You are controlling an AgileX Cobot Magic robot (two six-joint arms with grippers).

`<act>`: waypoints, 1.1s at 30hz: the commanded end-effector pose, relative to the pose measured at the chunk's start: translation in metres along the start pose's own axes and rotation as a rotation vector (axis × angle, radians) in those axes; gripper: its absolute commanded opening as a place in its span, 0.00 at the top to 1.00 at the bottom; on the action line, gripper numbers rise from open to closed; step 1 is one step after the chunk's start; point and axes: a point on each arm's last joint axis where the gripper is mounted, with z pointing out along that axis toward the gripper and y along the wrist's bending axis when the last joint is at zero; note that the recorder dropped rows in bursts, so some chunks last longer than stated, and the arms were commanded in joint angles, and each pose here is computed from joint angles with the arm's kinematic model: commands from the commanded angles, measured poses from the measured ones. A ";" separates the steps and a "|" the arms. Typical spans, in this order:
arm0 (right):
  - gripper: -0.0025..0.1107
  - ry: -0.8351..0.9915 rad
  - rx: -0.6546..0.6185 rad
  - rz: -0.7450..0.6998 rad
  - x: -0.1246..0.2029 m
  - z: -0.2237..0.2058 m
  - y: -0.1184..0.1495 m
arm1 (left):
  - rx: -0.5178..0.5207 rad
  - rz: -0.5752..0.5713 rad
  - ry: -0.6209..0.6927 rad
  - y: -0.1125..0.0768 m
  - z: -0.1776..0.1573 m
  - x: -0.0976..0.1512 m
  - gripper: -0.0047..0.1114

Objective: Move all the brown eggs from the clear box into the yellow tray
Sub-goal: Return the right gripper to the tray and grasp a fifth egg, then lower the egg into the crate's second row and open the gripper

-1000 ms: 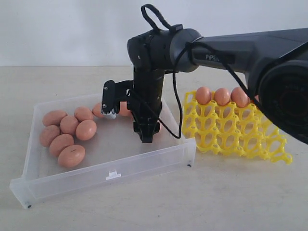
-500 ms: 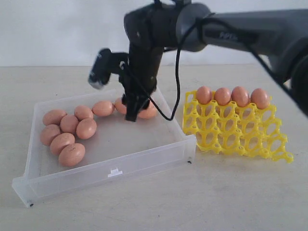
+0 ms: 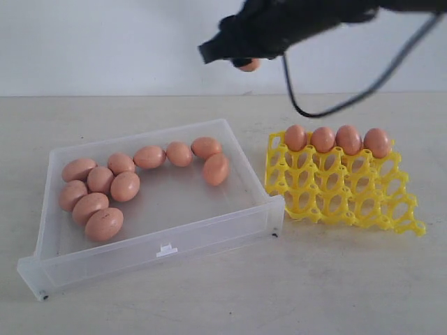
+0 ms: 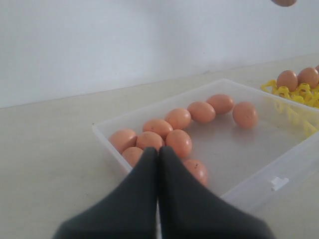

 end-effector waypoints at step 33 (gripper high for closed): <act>0.98 0.022 -0.561 -0.088 0.137 0.072 -0.135 | 0.000 0.000 -0.011 0.000 0.000 -0.001 1.00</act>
